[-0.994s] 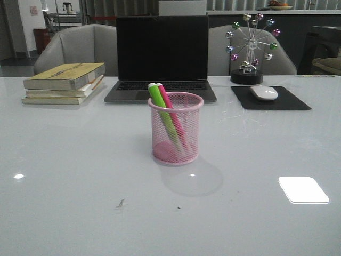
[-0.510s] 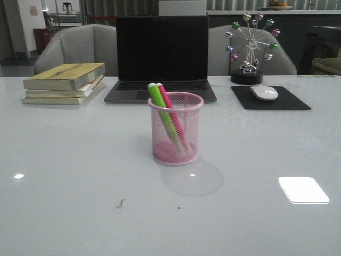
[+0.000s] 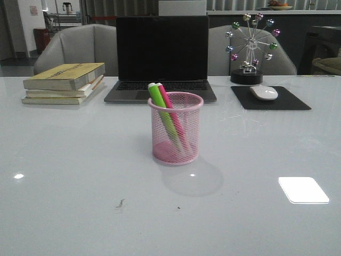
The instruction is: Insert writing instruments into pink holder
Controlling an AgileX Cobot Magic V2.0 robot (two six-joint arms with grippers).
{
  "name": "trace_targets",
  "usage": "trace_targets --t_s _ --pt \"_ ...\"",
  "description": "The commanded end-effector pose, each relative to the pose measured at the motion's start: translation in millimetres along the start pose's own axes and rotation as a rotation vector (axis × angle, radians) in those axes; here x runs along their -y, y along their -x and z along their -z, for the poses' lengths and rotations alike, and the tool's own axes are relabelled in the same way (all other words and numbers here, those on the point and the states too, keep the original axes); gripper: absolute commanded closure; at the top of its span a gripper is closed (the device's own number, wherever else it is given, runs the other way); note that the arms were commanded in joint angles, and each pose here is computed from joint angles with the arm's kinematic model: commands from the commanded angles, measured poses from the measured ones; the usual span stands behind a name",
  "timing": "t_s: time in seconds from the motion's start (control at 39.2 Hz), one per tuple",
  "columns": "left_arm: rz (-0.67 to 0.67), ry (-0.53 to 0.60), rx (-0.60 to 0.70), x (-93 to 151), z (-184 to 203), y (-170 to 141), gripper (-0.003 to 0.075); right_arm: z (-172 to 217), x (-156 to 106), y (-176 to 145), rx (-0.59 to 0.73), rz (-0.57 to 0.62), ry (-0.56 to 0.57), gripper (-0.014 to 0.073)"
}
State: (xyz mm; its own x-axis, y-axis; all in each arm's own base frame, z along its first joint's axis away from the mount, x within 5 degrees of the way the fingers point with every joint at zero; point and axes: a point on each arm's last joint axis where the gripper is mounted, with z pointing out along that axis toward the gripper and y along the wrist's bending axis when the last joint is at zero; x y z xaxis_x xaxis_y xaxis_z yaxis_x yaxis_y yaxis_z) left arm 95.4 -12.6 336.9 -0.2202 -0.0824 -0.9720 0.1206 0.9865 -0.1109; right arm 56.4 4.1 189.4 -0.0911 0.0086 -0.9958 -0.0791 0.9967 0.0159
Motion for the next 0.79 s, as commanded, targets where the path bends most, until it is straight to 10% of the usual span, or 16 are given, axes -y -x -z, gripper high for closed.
trace_targets --t_s 0.0,0.76 --pt "0.016 0.013 0.091 -0.3 2.9 14.8 0.0231 1.4 -0.6 8.4 0.105 -0.003 0.005 0.0564" --pt "-0.024 0.032 0.088 -1.8 3.0 14.6 0.0303 1.4 -0.6 8.4 0.105 -0.003 0.005 0.0564"
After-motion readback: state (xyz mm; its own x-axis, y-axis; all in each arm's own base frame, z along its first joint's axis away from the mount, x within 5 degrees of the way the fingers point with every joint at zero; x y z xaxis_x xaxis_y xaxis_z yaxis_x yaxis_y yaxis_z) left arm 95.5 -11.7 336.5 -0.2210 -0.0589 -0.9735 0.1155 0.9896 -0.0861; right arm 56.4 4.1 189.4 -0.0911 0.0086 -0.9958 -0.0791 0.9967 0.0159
